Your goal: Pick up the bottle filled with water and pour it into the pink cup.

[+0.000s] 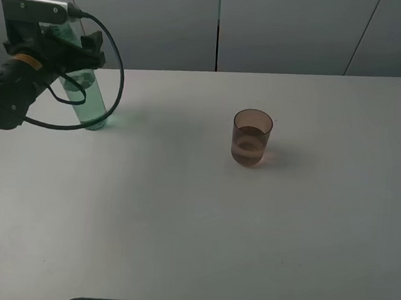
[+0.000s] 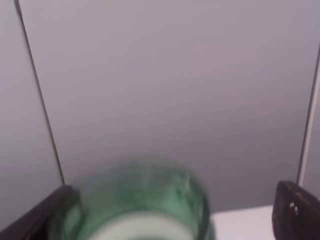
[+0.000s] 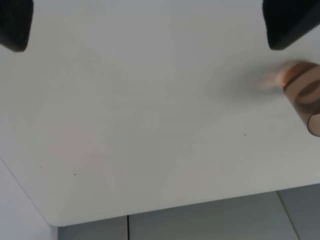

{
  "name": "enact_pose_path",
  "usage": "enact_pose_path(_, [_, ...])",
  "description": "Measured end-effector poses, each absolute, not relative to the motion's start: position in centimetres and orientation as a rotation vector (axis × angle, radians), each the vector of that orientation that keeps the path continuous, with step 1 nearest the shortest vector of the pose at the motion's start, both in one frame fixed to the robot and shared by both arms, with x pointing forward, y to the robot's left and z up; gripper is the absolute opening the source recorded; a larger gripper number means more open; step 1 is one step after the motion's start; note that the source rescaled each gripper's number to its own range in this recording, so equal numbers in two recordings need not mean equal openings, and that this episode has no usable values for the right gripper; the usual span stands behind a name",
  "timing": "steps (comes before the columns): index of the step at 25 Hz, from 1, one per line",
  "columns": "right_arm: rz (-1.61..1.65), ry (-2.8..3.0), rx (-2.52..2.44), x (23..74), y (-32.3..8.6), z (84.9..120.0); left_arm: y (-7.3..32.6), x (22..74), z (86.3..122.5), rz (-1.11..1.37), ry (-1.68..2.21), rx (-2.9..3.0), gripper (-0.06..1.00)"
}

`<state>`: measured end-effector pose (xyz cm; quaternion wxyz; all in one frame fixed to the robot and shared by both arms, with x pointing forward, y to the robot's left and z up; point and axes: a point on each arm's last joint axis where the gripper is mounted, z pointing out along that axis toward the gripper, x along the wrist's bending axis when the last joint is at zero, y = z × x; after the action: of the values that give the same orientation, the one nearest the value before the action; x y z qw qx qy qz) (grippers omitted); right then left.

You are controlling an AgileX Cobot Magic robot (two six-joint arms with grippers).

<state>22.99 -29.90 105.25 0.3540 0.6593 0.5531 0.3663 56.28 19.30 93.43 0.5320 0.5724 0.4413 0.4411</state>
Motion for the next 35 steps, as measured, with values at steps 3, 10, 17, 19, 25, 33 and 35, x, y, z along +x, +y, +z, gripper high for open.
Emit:
enact_pose_path(3, [0.947, 1.43, 1.704, 23.0, -29.9, 105.2, 19.4, 55.9, 95.4, 1.065, 1.032, 1.364, 0.98])
enact_pose_path(10, [0.946, 1.431, 1.703, 23.0, -29.9, 105.2, 19.7, 55.4, 100.5, 0.953, 1.149, 1.468, 0.98])
enact_pose_path(17, [0.946, 1.431, 1.703, 23.0, -29.9, 105.2, 23.0, 56.8, 106.9, 0.707, 1.43, 1.672, 0.98])
enact_pose_path(19, [0.946, 1.431, 1.703, 23.0, -29.9, 105.2, 24.5, 56.9, 108.1, 0.632, 1.521, 1.726, 0.99])
enact_pose_path(25, [0.946, 1.431, 1.703, 23.0, -29.9, 105.2, 29.0, 55.1, 109.6, 0.422, 1.857, 1.923, 0.99])
enact_pose_path(33, [0.946, 1.431, 1.703, 23.0, -29.9, 105.2, 31.1, 52.2, 109.0, 0.349, 2.182, 2.044, 0.99])
enact_pose_path(35, [0.946, 1.431, 1.703, 23.0, -29.9, 105.2, 30.7, 51.2, 108.9, 0.293, 2.162, 2.04, 0.99])
